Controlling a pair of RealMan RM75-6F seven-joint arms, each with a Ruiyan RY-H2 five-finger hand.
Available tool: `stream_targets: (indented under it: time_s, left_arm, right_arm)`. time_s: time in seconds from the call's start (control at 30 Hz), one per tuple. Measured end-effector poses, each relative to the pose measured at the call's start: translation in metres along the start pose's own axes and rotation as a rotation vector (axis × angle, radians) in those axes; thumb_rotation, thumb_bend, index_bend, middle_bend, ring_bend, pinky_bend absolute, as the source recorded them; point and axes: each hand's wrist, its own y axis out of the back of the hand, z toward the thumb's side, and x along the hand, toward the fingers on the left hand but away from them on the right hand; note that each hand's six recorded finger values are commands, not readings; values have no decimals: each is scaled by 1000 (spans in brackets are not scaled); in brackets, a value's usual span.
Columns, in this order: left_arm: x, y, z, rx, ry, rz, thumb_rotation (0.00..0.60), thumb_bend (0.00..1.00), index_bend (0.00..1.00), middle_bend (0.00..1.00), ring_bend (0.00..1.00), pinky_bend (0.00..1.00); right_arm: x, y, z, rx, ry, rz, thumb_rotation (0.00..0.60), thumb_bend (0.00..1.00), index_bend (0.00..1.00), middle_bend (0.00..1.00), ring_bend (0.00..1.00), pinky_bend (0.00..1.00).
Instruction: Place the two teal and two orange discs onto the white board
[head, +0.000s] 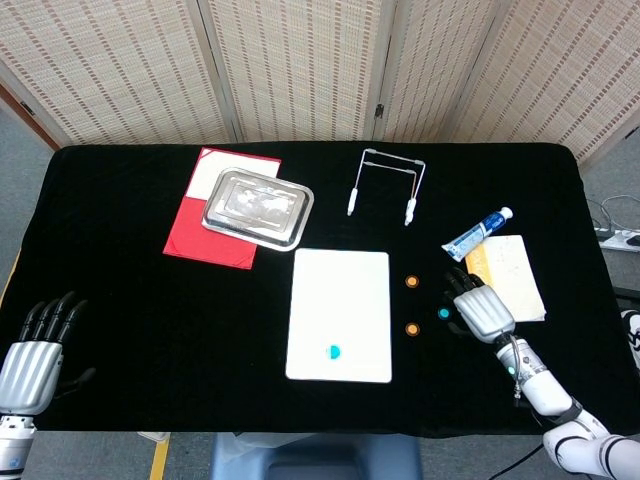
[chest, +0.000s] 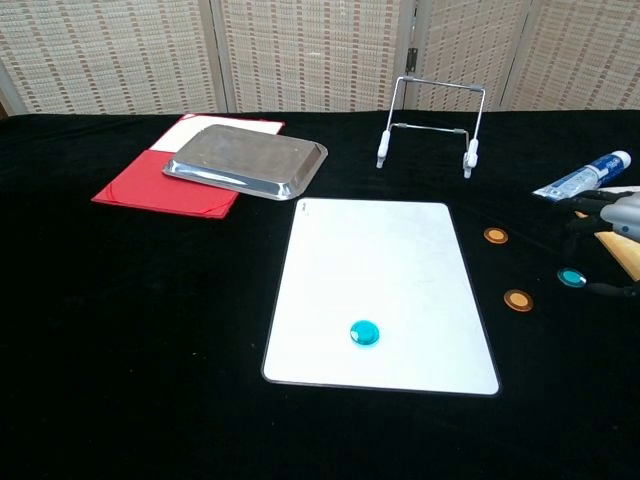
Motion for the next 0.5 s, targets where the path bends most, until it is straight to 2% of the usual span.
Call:
stream_targets:
  time_s: [0.5]
  left_arm:
    - [1, -3, -1, -2, 4, -8, 600, 192, 0, 0, 3, 0]
  right_arm:
    - [-14, -5, 5, -4, 5, 3, 600, 410, 421, 139, 50, 172]
